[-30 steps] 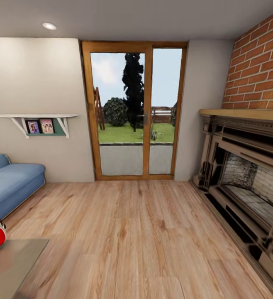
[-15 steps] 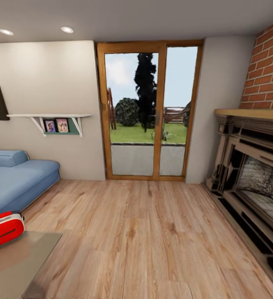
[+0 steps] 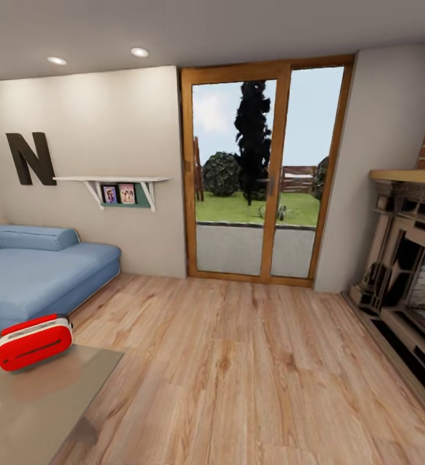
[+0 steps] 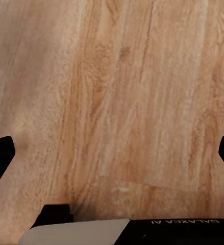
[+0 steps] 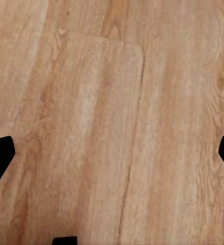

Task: Turn on the radio receiver that's on the table in the living room.

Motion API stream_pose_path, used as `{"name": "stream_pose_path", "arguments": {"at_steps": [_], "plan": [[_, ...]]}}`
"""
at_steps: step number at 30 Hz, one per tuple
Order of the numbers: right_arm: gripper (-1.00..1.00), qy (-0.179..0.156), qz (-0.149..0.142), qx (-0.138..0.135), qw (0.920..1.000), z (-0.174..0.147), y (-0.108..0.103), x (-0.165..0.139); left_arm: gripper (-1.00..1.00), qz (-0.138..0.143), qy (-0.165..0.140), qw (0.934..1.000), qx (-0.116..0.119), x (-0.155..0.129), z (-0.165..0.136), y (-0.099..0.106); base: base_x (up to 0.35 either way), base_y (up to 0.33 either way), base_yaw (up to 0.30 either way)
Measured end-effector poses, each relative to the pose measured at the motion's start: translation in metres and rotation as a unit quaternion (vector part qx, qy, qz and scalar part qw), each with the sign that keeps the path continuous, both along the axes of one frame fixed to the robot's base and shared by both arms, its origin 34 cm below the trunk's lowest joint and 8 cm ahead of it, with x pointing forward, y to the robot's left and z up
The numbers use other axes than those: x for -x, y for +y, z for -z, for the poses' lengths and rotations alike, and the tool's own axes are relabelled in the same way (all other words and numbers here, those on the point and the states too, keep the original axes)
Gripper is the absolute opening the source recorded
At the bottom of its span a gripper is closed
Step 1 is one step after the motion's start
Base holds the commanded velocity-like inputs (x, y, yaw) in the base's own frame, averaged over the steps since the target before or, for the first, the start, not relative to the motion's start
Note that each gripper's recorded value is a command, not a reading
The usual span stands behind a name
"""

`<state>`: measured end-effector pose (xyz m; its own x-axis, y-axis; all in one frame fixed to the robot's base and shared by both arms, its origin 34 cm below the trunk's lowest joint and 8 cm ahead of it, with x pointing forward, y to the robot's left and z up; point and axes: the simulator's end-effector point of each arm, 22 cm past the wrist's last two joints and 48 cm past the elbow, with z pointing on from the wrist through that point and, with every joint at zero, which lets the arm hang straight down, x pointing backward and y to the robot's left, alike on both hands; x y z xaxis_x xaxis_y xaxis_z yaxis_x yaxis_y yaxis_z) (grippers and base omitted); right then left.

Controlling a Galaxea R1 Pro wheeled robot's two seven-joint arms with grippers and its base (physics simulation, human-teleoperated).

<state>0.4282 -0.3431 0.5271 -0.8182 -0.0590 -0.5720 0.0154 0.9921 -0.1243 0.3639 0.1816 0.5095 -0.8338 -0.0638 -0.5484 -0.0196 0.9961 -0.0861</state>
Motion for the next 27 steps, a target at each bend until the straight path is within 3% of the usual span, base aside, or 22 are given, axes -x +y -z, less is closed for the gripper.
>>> {"name": "stream_pose_path", "arguments": {"at_steps": [7,15,27], "plan": [[1.00,0.000,0.000,0.000,1.0000,0.000,0.000,0.000,1.00,-0.004,0.000,1.0000,-0.006,0.000,0.000,0.005,0.130,0.000,0.252],[1.00,0.000,0.000,0.000,1.0000,0.000,0.000,0.000,1.00,-0.015,0.001,0.9996,-0.024,0.000,0.001,0.014,0.311,0.000,0.252],[1.00,0.000,0.000,0.000,1.0000,0.000,0.000,0.000,1.00,-0.019,0.001,0.9995,-0.026,0.000,0.001,0.017,0.326,-0.015,0.252]]}}
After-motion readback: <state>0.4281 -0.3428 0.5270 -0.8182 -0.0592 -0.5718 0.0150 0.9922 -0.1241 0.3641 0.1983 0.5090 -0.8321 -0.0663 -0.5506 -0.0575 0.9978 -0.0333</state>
